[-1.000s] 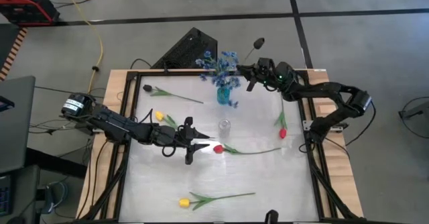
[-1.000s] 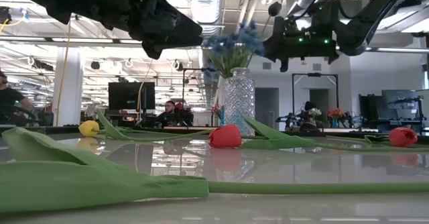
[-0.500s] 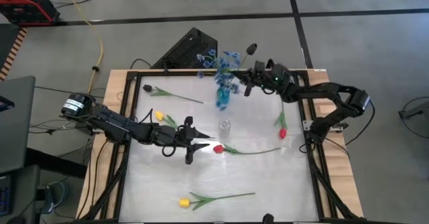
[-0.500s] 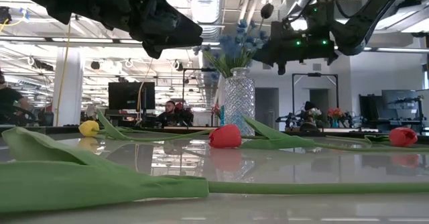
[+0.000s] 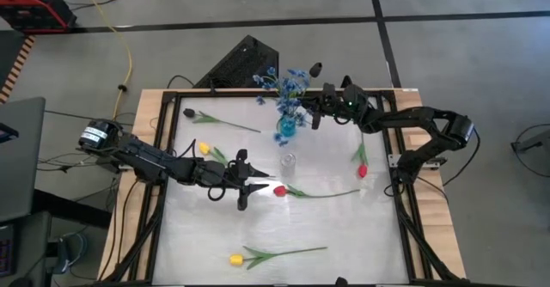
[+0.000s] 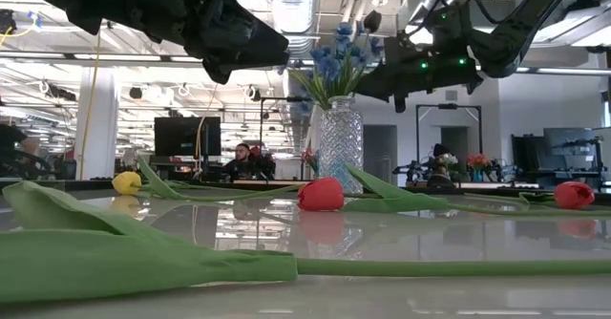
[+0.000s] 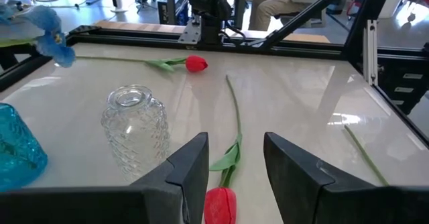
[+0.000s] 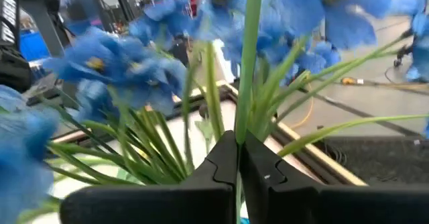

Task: Sort flowers into vase by color
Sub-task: Put the bottom black flower into the blue vase, then put the black flower into the blue vase

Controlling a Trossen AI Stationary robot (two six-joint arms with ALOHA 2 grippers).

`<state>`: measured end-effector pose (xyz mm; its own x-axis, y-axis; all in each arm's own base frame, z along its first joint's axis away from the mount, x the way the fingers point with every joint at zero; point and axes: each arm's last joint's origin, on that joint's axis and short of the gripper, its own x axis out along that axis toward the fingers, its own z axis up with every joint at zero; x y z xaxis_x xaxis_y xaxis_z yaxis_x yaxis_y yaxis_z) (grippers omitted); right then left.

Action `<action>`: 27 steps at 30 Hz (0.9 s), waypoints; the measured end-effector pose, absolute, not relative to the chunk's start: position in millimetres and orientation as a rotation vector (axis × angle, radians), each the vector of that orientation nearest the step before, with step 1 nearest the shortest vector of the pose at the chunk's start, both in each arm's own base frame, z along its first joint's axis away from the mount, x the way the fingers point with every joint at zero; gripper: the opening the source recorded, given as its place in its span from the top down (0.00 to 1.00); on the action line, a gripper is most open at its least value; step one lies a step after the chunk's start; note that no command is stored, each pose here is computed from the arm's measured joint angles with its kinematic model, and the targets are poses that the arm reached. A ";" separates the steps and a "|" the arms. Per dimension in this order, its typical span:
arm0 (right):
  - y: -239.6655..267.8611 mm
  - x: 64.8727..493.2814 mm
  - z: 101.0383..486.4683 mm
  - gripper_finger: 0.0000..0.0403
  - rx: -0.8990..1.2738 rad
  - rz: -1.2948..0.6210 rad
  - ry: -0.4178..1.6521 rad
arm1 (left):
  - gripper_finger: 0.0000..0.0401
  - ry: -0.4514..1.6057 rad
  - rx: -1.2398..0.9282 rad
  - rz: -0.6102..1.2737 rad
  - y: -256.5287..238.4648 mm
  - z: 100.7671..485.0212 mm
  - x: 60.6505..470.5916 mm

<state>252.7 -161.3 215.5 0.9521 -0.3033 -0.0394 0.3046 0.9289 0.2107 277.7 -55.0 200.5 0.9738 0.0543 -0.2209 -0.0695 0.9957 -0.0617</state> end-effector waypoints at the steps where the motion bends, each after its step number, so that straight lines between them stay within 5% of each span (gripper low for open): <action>1: -161.3 252.7 215.1 0.91 0.219 -0.312 0.010 | 0.67 0.221 -0.069 0.061 -55.0 200.5 277.7; 16: -161.2 251.9 207.5 0.70 0.259 -0.293 0.093 | 0.67 0.244 -0.064 0.061 -55.0 198.3 277.1; 27: -172.3 260.7 219.1 0.48 0.263 -0.227 0.459 | 0.67 0.273 -0.055 0.078 -53.0 204.3 270.3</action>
<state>260.7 -172.3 219.1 0.8726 -0.1563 -0.4628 0.2735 0.9413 0.1978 270.3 -53.0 204.3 0.9599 0.0693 -0.2718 -0.0841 0.9955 -0.0432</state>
